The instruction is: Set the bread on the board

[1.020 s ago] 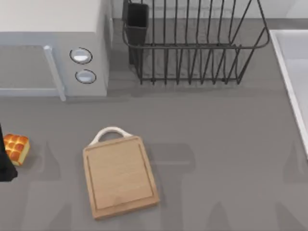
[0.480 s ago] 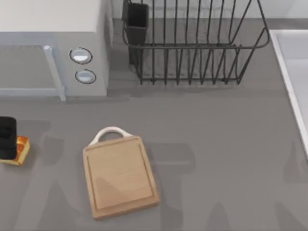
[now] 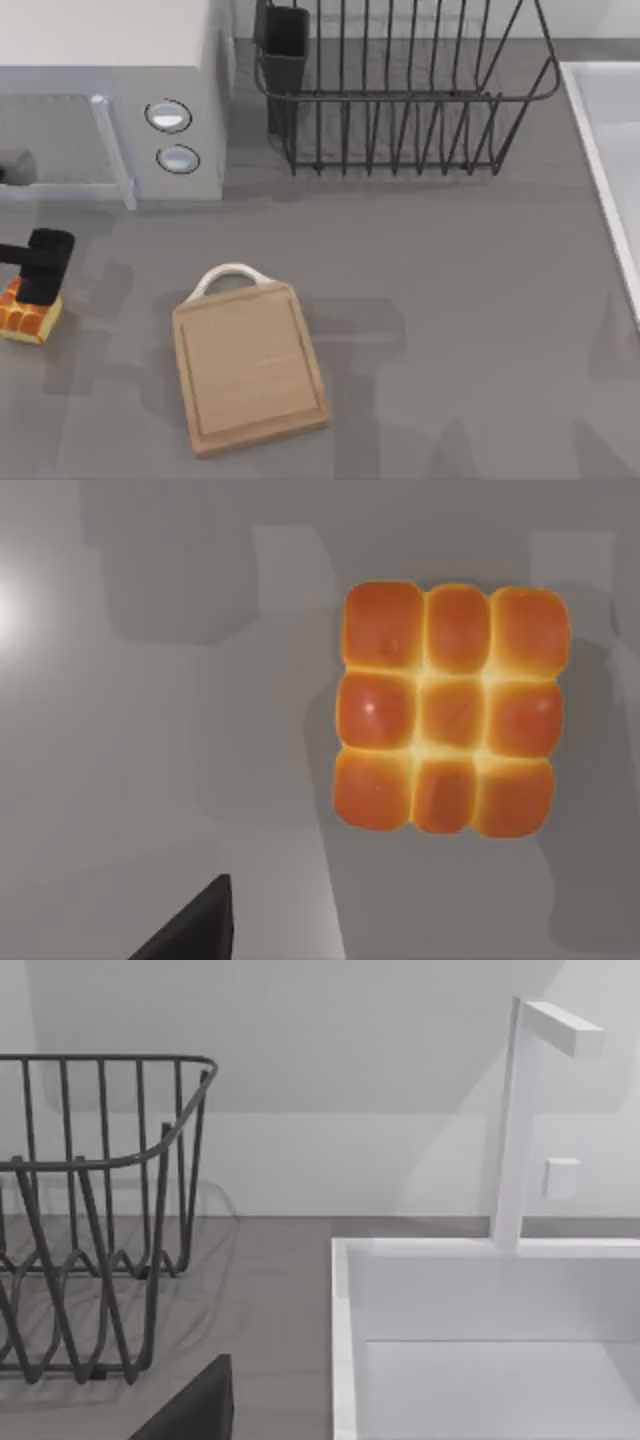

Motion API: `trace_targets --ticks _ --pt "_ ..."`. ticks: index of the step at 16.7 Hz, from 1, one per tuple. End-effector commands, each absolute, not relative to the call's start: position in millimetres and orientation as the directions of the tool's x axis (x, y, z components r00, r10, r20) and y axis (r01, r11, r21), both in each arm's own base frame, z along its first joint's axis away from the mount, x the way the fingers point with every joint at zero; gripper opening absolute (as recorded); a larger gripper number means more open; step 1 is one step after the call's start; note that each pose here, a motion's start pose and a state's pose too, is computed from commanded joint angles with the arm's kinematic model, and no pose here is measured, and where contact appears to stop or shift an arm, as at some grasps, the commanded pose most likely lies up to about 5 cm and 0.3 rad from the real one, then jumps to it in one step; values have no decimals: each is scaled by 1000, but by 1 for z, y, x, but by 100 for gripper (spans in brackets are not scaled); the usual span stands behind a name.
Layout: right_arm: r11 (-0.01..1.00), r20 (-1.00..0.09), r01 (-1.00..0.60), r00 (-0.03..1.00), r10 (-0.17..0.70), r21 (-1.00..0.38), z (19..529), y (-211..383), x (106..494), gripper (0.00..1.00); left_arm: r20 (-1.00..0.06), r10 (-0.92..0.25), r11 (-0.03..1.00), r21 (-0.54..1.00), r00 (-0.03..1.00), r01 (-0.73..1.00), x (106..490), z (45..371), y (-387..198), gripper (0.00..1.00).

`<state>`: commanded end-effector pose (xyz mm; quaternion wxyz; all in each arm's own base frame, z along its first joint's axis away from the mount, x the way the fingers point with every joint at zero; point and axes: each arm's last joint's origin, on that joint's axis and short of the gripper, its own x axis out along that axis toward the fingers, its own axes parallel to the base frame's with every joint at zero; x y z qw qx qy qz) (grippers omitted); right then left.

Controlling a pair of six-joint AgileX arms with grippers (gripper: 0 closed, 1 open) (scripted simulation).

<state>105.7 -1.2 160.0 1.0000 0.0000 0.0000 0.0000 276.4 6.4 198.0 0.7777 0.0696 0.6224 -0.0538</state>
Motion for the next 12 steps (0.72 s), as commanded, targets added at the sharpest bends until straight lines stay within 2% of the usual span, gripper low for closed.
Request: trace_targets --ticks 3,5,12 --pt "1000 0 0 1000 0 0 160 -1 106 100 -997 1 980 15 73 199 306 181 8 100" --pt "1000 0 0 1000 0 0 160 -1 106 100 -1000 1 977 5 20 211 320 174 8 100" --pt "1000 0 0 1000 0 0 160 -1 106 100 -1000 1 976 2 3 219 328 172 8 100"
